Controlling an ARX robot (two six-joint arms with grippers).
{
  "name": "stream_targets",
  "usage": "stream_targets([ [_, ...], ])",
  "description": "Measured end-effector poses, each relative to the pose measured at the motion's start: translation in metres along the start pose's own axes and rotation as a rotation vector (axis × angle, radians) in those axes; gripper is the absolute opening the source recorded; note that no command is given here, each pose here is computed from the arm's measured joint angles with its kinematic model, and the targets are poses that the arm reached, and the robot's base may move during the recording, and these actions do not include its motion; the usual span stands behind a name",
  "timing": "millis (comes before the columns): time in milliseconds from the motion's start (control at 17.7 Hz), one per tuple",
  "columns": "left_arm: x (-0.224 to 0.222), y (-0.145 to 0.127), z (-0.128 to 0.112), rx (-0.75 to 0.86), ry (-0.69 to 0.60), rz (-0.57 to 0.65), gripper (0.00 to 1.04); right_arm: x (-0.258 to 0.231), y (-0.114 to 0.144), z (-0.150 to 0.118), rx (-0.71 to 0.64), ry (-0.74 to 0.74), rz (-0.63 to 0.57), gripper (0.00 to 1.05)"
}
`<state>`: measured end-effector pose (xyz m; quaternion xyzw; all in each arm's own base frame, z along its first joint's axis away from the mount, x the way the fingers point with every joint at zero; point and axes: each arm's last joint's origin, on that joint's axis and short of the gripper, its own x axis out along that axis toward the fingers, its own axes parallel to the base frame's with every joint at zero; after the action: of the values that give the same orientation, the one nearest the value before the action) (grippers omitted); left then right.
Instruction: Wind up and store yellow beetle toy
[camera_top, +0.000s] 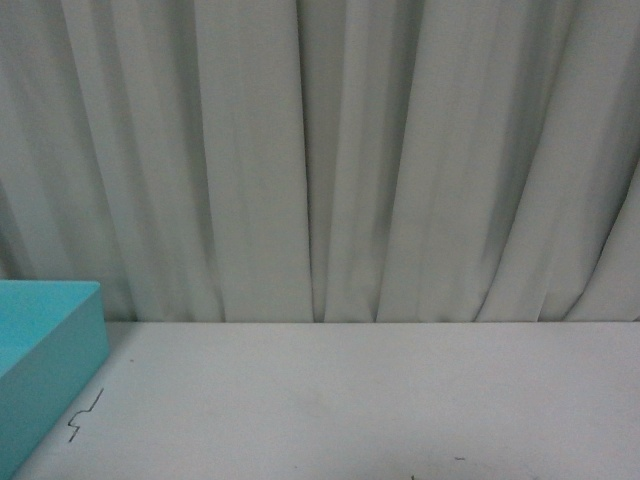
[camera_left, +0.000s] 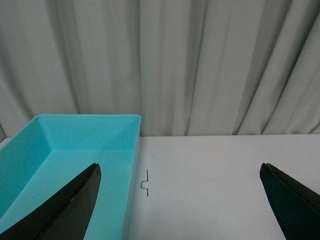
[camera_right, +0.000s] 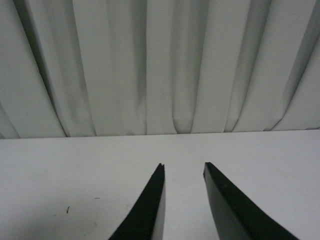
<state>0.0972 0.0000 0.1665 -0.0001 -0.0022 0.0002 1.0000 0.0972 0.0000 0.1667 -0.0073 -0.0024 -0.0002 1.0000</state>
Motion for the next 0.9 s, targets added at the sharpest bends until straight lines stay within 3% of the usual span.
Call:
stream_targets([
  [113, 0.000, 0.000, 0.000, 0.000, 0.000, 0.000, 0.98, 0.000, 0.000, 0.000, 0.000, 0.000, 0.000, 0.47],
  [226, 0.000, 0.000, 0.000, 0.000, 0.000, 0.000, 0.98, 0.000, 0.000, 0.000, 0.000, 0.000, 0.000, 0.75],
  [395, 0.000, 0.000, 0.000, 0.000, 0.000, 0.000, 0.98, 0.000, 0.000, 0.000, 0.000, 0.000, 0.000, 1.00],
  [451, 0.000, 0.000, -0.001, -0.011, 0.029, 0.009, 0.98, 0.000, 0.000, 0.000, 0.000, 0.000, 0.000, 0.97],
  [508, 0.000, -0.002, 0.000, -0.074, 0.248, 0.089, 0.98, 0.000, 0.000, 0.000, 0.000, 0.001, -0.001, 0.98],
  [564, 0.008, -0.003, 0.008, -0.151, 0.378, 0.179, 0.98, 0.000, 0.000, 0.000, 0.000, 0.000, 0.001, 0.98],
  [677, 0.030, 0.002, 0.023, -0.228, 0.329, 0.253, 0.98, 0.000, 0.000, 0.000, 0.000, 0.001, 0.000, 0.98],
  [903, 0.092, -0.008, 0.029, -0.167, 0.332, 0.113, 0.98, 0.000, 0.000, 0.000, 0.000, 0.001, -0.002, 0.98],
])
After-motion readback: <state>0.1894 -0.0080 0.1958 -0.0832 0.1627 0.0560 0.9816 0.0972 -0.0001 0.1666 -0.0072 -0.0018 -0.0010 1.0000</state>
